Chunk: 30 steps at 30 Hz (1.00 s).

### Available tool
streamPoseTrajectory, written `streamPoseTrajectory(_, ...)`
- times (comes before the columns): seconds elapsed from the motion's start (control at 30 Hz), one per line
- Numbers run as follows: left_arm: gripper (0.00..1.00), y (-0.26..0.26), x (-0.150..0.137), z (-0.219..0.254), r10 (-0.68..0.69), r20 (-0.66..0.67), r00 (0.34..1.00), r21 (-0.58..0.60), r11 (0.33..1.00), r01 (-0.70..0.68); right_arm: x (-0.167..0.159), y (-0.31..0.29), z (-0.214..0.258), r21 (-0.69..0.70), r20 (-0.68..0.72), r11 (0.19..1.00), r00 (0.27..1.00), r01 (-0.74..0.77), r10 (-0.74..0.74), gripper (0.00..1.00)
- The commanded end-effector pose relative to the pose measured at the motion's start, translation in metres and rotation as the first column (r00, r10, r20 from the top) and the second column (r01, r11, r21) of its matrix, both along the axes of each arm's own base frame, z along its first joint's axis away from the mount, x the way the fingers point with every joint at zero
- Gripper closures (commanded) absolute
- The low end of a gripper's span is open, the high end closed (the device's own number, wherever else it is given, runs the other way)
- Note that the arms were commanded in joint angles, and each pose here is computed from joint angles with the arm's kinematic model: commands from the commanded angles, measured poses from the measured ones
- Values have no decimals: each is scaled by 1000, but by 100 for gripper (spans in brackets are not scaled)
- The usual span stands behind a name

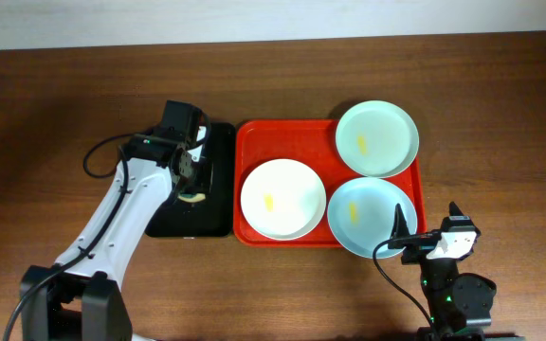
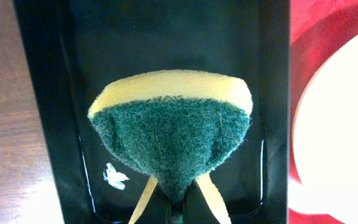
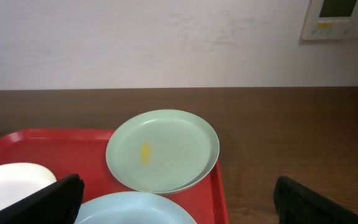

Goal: Clean dirty plates on tray and stack at the side
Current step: 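Hold the sponge raised above the black tray with the left gripper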

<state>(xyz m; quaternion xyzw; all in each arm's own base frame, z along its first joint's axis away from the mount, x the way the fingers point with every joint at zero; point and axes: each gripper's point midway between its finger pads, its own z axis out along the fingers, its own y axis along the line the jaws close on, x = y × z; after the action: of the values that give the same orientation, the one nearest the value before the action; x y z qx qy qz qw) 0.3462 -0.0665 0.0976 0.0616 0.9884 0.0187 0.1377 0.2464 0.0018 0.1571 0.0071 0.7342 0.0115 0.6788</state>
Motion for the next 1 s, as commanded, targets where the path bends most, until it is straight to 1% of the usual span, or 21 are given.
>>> streamPoseTrajectory(0.0,100,-1,-5,0,16,2,1000,-12,1000,-16,0,-1,-3,7,-5,1000,1000,7,-7,2)
streamPoseTrajectory(0.33,100,-4,11,4,45,65,997,-35,998,-42,0,-1,-3,7,-5,1000,1000,7,-7,2)
streamPoseTrajectory(0.47,100,-4,11,-2,44,50,998,-31,999,-43,0,-1,-3,7,-5,1000,1000,7,-7,2)
streamPoseTrajectory(0.63,100,-4,10,-23,44,-5,999,-14,999,-44,0,-1,-3,7,-5,1000,1000,7,-7,2)
streamPoseTrajectory(0.7,100,1,13,-27,53,0,999,13,999,-53,0,-1,-3,7,-5,1000,1000,7,-7,2)
streamPoseTrajectory(0.77,100,7,20,-24,68,27,997,34,997,-69,0,-1,-3,7,-5,1000,1000,7,-7,2)
streamPoseTrajectory(0.97,100,20,39,-3,111,81,991,16,994,-112,0,-1,-3,7,-5,1000,1000,7,-7,2)
